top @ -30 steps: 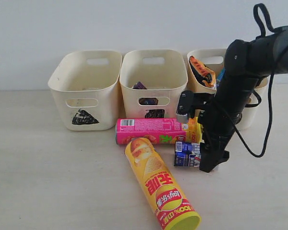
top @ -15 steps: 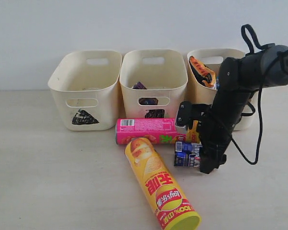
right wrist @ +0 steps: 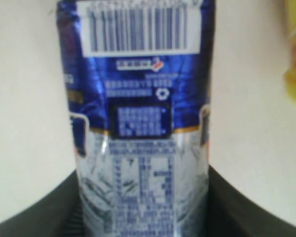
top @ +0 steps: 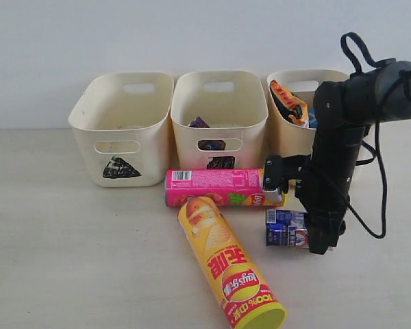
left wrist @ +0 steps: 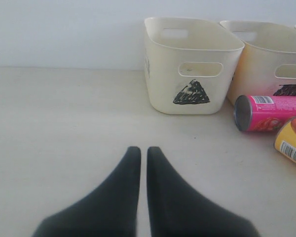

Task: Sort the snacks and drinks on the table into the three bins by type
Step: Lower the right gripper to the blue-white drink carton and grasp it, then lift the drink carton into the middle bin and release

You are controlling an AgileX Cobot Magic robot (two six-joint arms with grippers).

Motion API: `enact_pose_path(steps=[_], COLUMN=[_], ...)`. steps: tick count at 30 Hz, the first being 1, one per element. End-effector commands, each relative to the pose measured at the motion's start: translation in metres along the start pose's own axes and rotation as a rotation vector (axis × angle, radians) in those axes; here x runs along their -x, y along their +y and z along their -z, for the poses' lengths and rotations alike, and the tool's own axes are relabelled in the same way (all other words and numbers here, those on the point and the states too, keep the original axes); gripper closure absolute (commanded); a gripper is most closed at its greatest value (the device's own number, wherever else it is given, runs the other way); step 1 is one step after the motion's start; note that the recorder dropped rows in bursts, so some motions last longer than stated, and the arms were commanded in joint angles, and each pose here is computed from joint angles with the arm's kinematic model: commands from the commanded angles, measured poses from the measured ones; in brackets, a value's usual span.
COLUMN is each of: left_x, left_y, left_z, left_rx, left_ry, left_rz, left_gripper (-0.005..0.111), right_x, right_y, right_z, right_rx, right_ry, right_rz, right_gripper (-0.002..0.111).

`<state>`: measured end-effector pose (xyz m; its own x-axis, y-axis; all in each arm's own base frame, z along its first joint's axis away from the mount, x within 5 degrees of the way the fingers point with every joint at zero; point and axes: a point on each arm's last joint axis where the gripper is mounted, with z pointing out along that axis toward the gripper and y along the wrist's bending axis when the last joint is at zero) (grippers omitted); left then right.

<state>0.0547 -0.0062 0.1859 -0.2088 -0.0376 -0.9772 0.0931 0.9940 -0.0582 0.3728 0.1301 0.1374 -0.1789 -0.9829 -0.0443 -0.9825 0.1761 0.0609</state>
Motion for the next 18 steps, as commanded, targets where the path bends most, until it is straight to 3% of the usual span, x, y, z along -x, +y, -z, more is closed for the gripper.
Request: enact_pose_path(steps=[1,9,14,18], left_x=[0.002,0.002,0.002,0.002], left_y=[0.0,0.0,0.0,0.0], left_z=[0.001,0.001,0.001,0.001], left_rx=[0.002,0.002,0.002,0.002], left_ry=[-0.015,-0.015,-0.015,-0.015], left_rz=[0.005,0.005,0.005,0.005], left_gripper=[0.103,0.103,0.103,0.103], right_x=[-0.006,-0.004,0.008,0.016], right_y=[0.01,0.029,0.021,0.013], right_z=[0.036,0.107,0.143,0.154], right_rx=[-0.005,-0.163,-0.379,-0.443], right_ry=[0.0,-0.164,-0.447,-0.619], right_rz=[-0.007,-0.044,-0.304,-0.422], right_gripper=[0.108,0.108,0.108,0.108])
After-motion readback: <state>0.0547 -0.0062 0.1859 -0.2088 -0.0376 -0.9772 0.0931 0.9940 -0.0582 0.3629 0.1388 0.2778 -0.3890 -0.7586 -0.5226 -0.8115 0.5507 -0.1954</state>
